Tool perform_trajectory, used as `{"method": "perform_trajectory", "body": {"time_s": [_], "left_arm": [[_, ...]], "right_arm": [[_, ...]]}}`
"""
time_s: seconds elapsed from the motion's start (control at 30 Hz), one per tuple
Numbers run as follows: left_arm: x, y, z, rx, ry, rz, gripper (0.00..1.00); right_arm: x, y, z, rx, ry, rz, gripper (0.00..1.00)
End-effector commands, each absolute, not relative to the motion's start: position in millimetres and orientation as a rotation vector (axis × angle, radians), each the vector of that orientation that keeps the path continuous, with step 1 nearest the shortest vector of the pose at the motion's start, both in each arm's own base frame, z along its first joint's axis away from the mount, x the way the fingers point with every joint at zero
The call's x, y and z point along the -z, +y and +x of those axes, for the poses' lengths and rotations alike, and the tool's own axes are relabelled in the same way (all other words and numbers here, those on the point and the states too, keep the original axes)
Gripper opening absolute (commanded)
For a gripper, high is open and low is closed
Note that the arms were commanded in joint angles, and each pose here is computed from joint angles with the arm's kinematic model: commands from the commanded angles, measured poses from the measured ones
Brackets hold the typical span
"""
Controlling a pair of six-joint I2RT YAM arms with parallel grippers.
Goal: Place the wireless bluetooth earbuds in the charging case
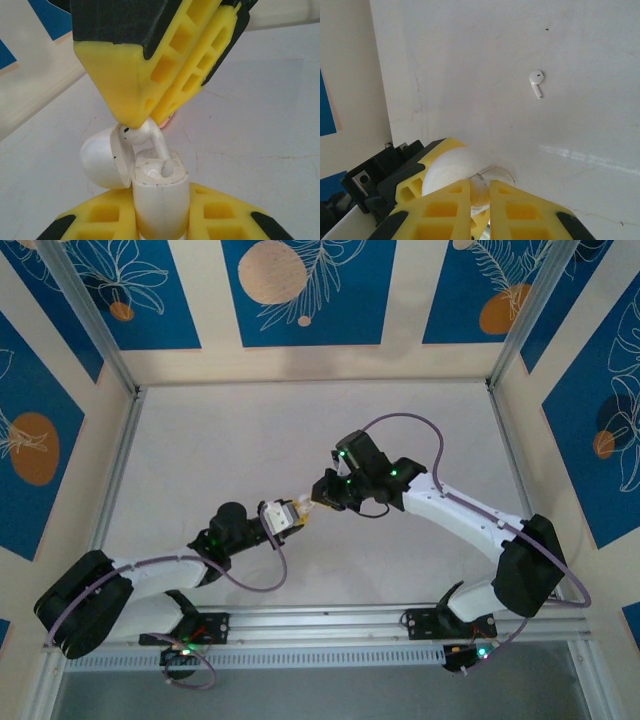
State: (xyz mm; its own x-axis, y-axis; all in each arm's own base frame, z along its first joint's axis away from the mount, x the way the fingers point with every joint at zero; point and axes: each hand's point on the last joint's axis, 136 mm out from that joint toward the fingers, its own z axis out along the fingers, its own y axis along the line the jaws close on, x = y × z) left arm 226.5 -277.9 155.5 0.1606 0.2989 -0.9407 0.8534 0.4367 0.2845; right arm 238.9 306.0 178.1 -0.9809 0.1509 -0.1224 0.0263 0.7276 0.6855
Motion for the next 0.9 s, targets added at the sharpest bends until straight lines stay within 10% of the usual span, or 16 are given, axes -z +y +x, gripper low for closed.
{"method": "perform_trajectory", "body": {"time_s": [0.0, 0.87], "left_arm": [[-221, -286, 223, 0.520, 1.146, 1.021, 0.20], [-226, -285, 227, 0.481, 1.119, 0.985, 0.20]], "right_arm": [[-154, 308, 221, -1.093, 2.874, 0.212, 0.15], [-187, 325, 225, -1.307, 2.741, 0.146, 0.29]]}}
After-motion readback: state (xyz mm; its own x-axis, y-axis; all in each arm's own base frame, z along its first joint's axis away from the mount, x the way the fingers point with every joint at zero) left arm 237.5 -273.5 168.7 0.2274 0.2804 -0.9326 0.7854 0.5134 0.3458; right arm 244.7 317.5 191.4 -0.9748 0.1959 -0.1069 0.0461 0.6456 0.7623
